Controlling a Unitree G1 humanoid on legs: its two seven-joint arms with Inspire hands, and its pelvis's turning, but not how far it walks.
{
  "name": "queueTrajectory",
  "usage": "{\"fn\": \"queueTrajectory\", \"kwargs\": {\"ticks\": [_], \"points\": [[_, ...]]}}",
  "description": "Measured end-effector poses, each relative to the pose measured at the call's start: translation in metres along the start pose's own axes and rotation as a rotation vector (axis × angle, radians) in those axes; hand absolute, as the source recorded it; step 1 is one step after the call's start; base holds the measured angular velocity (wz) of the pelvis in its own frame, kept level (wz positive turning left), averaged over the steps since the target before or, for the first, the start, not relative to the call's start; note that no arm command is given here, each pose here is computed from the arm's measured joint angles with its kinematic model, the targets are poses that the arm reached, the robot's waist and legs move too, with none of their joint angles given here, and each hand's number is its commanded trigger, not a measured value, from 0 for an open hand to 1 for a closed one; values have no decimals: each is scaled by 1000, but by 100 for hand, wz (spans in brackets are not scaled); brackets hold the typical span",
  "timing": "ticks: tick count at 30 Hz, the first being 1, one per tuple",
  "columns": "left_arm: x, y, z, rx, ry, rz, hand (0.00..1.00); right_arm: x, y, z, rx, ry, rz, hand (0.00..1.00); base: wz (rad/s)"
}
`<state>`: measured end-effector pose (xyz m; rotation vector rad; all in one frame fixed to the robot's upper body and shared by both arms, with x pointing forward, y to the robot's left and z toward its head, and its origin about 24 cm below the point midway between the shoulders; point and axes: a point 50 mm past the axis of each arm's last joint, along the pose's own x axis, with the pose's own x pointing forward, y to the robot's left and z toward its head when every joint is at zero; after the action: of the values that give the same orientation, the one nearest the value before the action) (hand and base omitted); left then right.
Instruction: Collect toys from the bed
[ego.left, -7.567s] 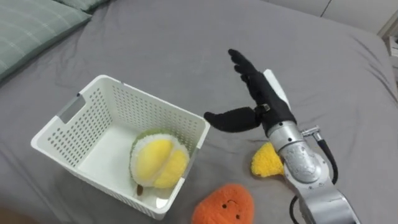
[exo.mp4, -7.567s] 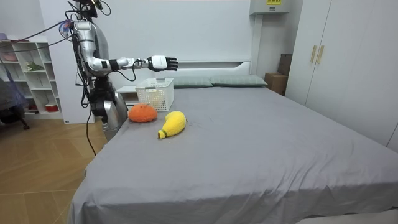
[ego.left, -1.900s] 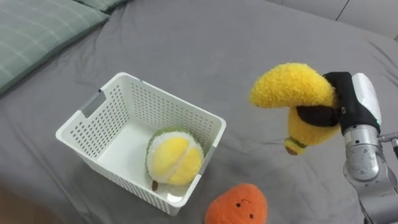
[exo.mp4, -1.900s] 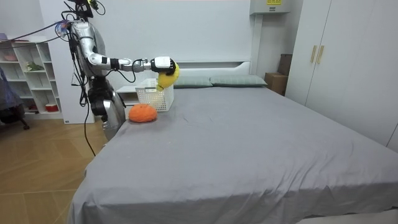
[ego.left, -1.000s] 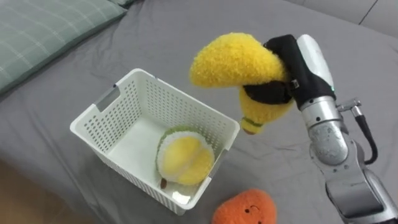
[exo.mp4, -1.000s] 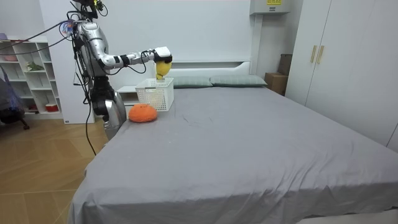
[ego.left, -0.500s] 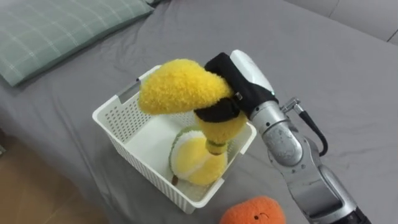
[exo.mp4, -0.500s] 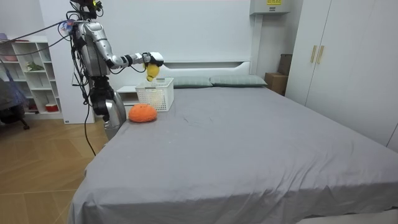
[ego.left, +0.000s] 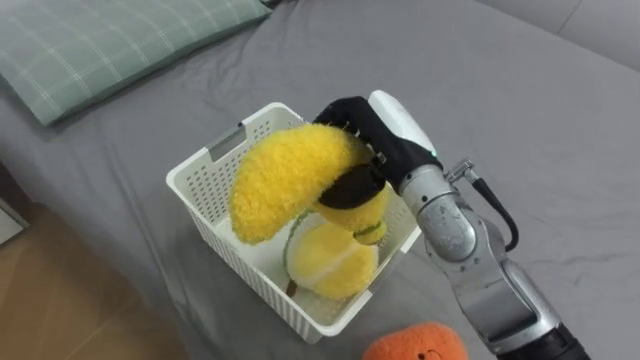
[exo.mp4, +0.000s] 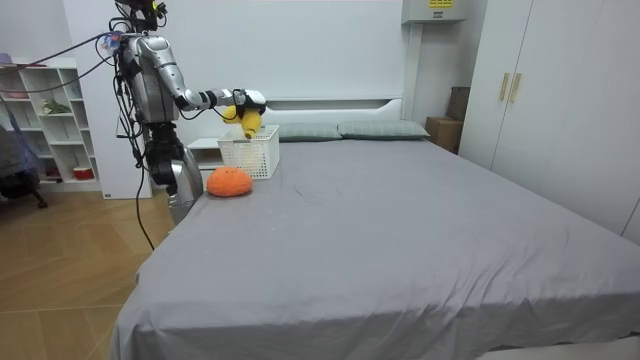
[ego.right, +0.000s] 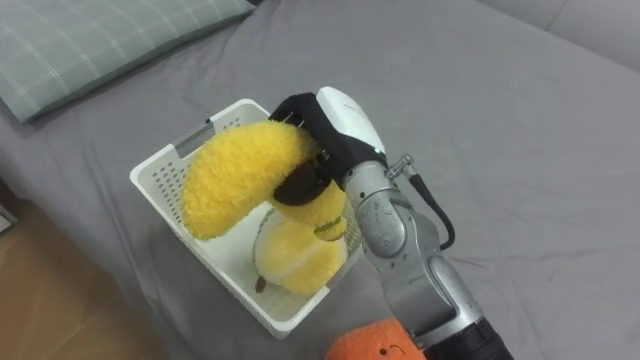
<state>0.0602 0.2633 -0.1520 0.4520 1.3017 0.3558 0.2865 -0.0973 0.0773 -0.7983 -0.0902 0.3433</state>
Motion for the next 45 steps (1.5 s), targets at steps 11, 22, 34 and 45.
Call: {"fn": "queueTrajectory", "kwargs": {"ticks": [11, 22, 34, 45], "points": [[0, 0, -1, 20, 3, 3, 0, 0, 1, 0, 7, 7, 0, 0, 0], [-1, -1, 7, 28, -29, 12, 0, 0, -2, -2, 31, 9, -28, 0, 0], [-4, -4, -10, 2, 2, 56, 0, -10, -33, -15, 269, 3, -247, 0, -7], [-9, 1, -53, -83, 118, 78, 0, -61, -35, -69, 298, 203, -369, 0, -12]]}}
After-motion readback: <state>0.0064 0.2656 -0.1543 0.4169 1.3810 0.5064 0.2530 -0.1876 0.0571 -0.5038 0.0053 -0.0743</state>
